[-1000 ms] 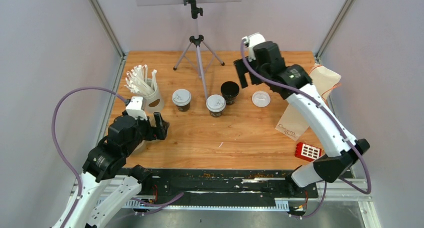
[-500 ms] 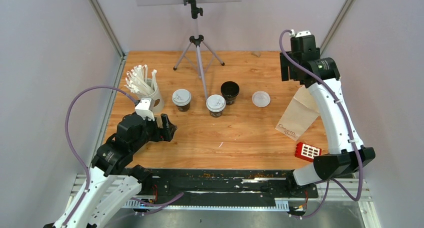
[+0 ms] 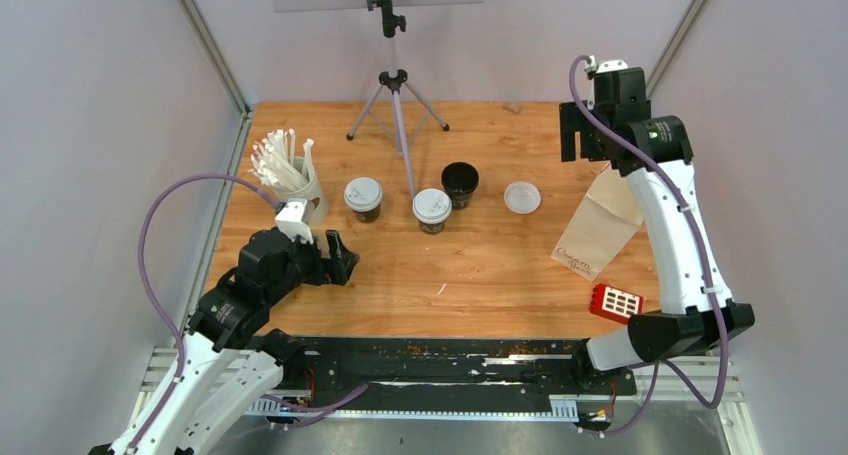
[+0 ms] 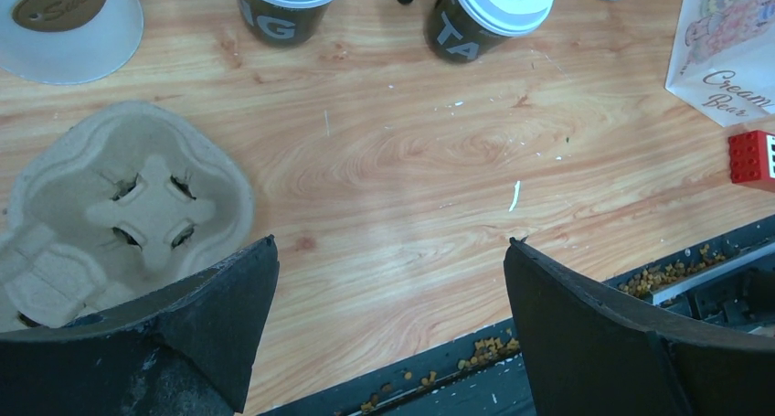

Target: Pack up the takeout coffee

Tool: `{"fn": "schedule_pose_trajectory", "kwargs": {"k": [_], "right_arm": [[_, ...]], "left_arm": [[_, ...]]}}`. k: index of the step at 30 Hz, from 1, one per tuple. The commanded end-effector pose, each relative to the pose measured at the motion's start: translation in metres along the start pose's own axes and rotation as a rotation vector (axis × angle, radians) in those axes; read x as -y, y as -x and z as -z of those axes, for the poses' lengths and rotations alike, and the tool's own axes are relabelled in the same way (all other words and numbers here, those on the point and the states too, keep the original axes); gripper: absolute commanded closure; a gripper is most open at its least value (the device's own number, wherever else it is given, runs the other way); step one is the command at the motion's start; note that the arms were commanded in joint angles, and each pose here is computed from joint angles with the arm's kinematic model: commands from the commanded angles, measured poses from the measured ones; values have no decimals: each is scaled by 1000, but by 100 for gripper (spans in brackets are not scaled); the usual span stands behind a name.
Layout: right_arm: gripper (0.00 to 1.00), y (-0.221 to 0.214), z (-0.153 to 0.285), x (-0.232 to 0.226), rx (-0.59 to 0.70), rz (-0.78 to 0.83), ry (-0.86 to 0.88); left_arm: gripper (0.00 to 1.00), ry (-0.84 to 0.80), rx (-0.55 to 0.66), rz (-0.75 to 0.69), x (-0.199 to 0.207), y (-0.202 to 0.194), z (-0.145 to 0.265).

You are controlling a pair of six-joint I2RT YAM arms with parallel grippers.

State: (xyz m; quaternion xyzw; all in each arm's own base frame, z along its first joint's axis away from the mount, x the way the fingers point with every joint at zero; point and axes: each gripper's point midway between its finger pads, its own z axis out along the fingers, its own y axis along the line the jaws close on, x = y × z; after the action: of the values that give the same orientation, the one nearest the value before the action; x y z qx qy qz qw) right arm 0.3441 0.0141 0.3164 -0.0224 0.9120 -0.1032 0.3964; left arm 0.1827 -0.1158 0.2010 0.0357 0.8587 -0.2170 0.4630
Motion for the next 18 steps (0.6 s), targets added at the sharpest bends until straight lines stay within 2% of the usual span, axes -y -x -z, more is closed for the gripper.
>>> {"fn": "schedule_pose_trajectory", "kwargs": {"k": [1, 6, 10, 18], "right_arm": [[16, 34, 50, 12, 155, -50, 27], [19, 7, 54, 8, 107, -88, 43], [22, -18, 46, 14, 103, -136, -10], [25, -28, 10, 6, 83, -153, -24]], "left_arm": [[0, -21, 20, -16, 4, 5, 0], [0, 4, 17, -38, -1, 6, 4], [0, -25, 40, -30, 6, 14, 7], [0, -19, 21, -32, 6, 13, 8]]}}
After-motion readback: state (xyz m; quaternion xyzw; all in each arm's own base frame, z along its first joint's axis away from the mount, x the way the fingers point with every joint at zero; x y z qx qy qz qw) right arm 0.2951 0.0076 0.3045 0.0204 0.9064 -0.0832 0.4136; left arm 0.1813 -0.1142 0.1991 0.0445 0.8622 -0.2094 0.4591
